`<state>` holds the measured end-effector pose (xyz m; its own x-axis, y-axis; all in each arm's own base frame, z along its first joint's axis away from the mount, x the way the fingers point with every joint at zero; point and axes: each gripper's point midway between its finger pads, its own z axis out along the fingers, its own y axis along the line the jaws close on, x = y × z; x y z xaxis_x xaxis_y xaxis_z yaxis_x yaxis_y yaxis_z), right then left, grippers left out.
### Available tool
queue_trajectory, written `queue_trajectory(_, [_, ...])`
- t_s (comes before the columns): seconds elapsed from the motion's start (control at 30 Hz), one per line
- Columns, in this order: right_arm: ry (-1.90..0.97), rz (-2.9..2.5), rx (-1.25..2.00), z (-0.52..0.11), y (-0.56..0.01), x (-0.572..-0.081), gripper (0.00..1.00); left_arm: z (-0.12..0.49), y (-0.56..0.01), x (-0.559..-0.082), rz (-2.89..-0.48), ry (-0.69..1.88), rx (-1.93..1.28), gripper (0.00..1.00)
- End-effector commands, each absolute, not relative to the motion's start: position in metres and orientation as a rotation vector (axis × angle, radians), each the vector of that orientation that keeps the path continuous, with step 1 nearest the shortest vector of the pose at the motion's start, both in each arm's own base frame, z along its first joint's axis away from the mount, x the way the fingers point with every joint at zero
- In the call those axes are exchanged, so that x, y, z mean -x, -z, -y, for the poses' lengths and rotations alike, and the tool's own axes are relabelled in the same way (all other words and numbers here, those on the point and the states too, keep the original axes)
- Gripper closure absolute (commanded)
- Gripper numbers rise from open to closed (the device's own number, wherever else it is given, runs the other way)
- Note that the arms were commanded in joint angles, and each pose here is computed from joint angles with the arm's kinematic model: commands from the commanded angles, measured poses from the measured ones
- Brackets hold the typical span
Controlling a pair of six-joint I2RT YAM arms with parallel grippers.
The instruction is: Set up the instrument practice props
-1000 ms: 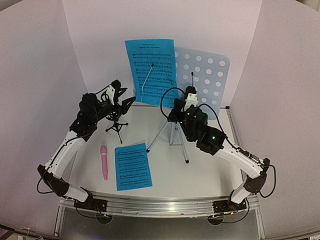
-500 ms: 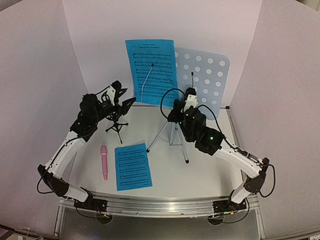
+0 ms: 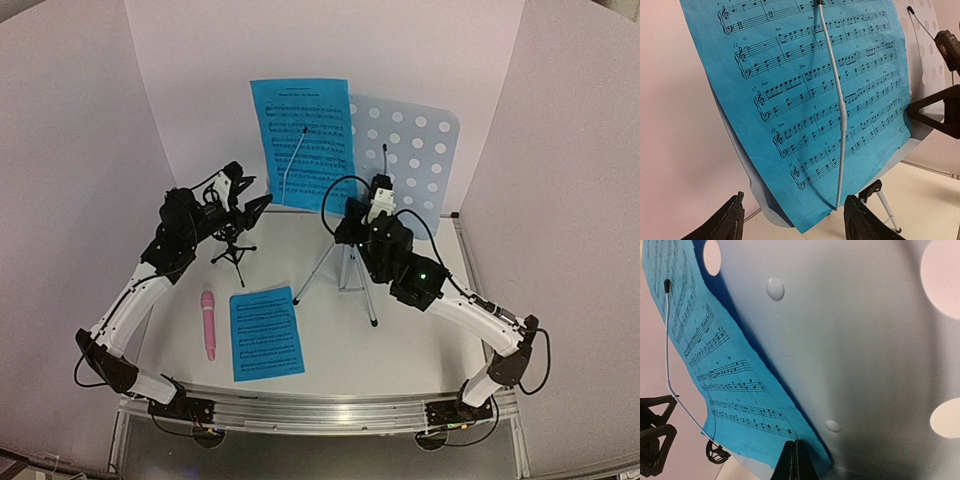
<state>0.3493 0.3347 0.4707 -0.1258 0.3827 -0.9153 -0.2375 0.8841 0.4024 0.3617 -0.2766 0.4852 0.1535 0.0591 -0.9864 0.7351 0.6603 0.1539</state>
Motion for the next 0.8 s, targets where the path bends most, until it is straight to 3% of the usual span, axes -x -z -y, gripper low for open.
queue_trajectory(0.0, [-0.58, -1.569, -0.103, -0.328, -0.492, -0.342, 0.96, 0.266, -0.52, -0.349, -1.241, 0.518, -0.717, 0.32])
queue_trajectory(0.17, [-0.616, -1.513, 0.042, -0.328, -0.523, -0.324, 0.81, 0.266, -0.519, -0.351, -1.255, 0.509, -0.72, 0.33])
queue_trajectory(0.37, [-0.627, -1.432, 0.205, -0.33, -0.563, -0.305, 0.56, 0.267, -0.517, -0.352, -1.26, 0.516, -0.722, 0.32])
queue_trajectory(0.53, [-0.537, -1.353, 0.262, -0.328, -0.598, -0.304, 0.49, 0.269, -0.512, -0.352, -1.275, 0.531, -0.73, 0.33])
queue_trajectory(0.77, [-0.474, -1.242, 0.218, -0.31, -0.647, -0.323, 0.48, 0.27, -0.506, -0.349, -1.276, 0.55, -0.736, 0.33])
